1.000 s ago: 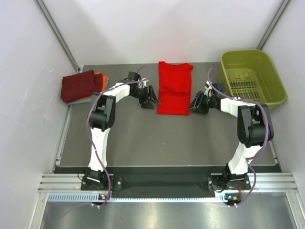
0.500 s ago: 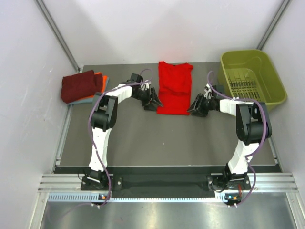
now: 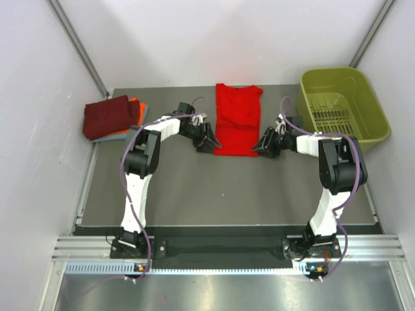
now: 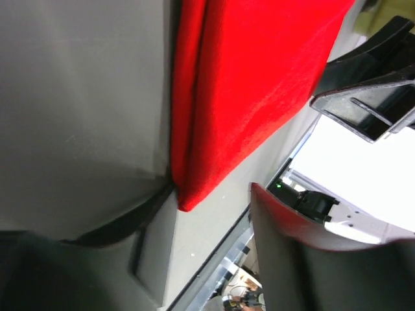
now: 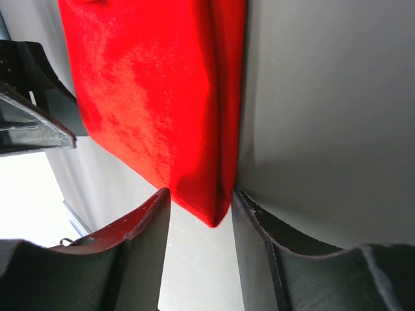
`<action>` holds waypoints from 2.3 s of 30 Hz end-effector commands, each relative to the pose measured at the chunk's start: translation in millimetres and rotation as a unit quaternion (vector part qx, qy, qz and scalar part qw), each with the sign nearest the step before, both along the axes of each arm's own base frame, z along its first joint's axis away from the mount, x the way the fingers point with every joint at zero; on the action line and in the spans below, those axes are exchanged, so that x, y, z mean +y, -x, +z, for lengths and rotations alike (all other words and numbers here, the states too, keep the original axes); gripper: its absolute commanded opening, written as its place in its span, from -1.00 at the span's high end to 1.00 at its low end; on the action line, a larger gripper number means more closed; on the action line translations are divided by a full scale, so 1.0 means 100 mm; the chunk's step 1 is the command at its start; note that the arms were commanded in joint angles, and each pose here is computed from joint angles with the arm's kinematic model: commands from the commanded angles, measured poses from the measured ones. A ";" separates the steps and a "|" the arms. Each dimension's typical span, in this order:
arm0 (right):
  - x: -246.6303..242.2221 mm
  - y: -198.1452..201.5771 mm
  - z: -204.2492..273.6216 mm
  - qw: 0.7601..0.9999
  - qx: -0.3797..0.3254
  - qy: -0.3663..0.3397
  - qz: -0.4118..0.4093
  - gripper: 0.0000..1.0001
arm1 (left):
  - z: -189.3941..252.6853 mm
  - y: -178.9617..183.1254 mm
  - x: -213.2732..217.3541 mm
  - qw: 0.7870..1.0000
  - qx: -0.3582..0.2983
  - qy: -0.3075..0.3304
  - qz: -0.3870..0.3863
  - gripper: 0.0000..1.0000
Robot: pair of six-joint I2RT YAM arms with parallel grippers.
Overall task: Fold and stack the t-shirts
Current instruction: Fold the tshirt
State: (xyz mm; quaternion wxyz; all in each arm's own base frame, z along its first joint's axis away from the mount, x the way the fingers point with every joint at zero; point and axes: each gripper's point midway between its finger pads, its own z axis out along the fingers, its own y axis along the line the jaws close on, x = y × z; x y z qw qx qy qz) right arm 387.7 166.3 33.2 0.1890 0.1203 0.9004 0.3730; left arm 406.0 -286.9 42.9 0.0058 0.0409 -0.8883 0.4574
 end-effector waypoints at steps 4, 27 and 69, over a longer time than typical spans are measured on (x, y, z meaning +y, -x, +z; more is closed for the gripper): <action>0.08 0.04 -0.08 1.000 0.008 0.000 0.007 0.25 | -0.17 0.10 -0.05 1.000 0.013 -0.018 -0.007 0.12; -0.02 0.29 0.81 0.997 -0.063 -0.044 0.010 1.00 | 0.89 0.20 0.04 0.995 -0.096 0.016 -0.030 1.00; -0.10 0.43 1.65 0.985 -0.164 -0.041 0.034 1.00 | 1.85 0.45 0.08 0.971 -0.232 0.000 -0.050 1.00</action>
